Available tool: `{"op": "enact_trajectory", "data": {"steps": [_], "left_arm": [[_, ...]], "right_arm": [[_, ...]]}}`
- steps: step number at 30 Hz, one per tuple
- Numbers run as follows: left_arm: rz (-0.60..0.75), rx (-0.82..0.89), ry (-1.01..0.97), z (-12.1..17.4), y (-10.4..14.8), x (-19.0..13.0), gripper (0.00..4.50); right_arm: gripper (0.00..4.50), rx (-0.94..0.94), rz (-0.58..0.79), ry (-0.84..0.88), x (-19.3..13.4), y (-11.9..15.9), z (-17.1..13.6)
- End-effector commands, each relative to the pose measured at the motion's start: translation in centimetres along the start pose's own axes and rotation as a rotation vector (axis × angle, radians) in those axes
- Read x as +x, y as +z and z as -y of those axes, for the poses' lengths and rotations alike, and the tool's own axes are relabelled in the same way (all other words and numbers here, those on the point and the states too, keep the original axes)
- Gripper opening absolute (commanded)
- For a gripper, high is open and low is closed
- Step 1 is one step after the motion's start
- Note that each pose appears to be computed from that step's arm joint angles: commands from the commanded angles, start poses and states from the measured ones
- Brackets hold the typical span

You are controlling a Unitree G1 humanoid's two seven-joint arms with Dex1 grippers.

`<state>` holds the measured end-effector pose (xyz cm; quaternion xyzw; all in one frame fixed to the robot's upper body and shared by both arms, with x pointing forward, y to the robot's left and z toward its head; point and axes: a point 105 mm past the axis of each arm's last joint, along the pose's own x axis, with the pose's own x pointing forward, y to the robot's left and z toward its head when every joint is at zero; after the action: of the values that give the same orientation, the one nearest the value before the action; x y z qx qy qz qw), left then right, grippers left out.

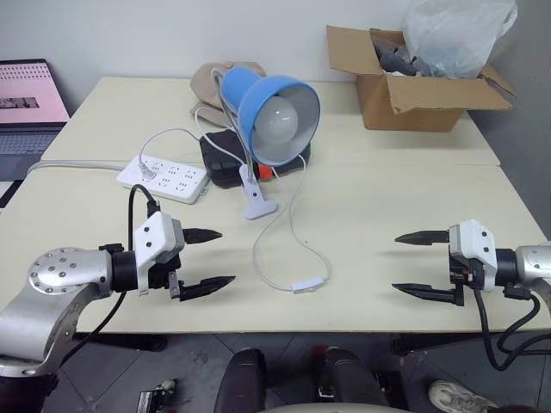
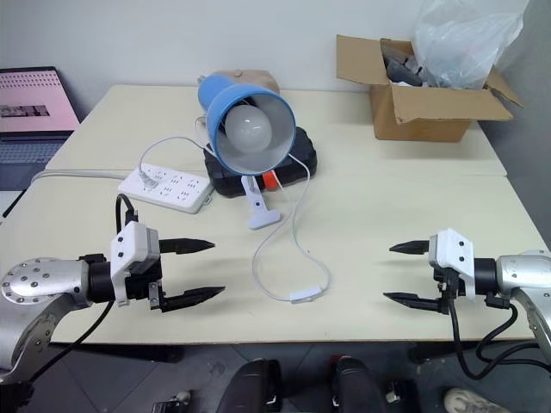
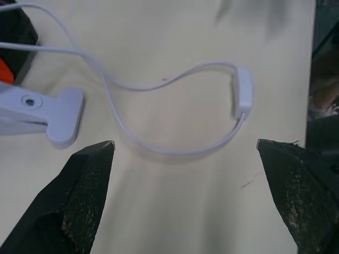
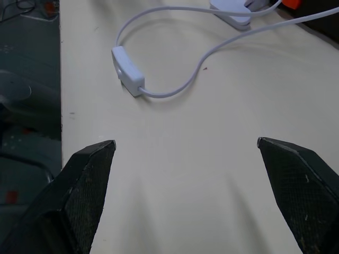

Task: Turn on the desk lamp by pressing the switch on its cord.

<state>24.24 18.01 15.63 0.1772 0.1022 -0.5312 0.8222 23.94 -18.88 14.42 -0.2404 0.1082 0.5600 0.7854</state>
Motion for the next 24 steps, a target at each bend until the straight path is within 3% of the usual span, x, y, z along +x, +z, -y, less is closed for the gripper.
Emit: {"op": "enact_trajectory", "data": {"steps": [1,8,14,24], "left_arm": [[0.011,-0.011,-0.038,1.1,-0.4,0.8,4.47],[0.004,0.112,-0.157,4.0,-1.4,4.6,4.47],[0.039,0.184,-0.232,4.6,-1.9,8.2,4.47],[0.037,0.201,-0.236,3.8,-3.8,11.2,4.47]], "right_arm": [[4.50,-0.024,0.006,-0.028,-0.8,1.1,-0.1],[4.50,0.000,-0.023,-0.025,-1.4,1.8,-1.3],[4.50,0.015,-0.049,-0.045,-1.9,2.4,-1.8],[4.50,0.022,-0.068,-0.071,-2.4,3.2,-2.3]]}}
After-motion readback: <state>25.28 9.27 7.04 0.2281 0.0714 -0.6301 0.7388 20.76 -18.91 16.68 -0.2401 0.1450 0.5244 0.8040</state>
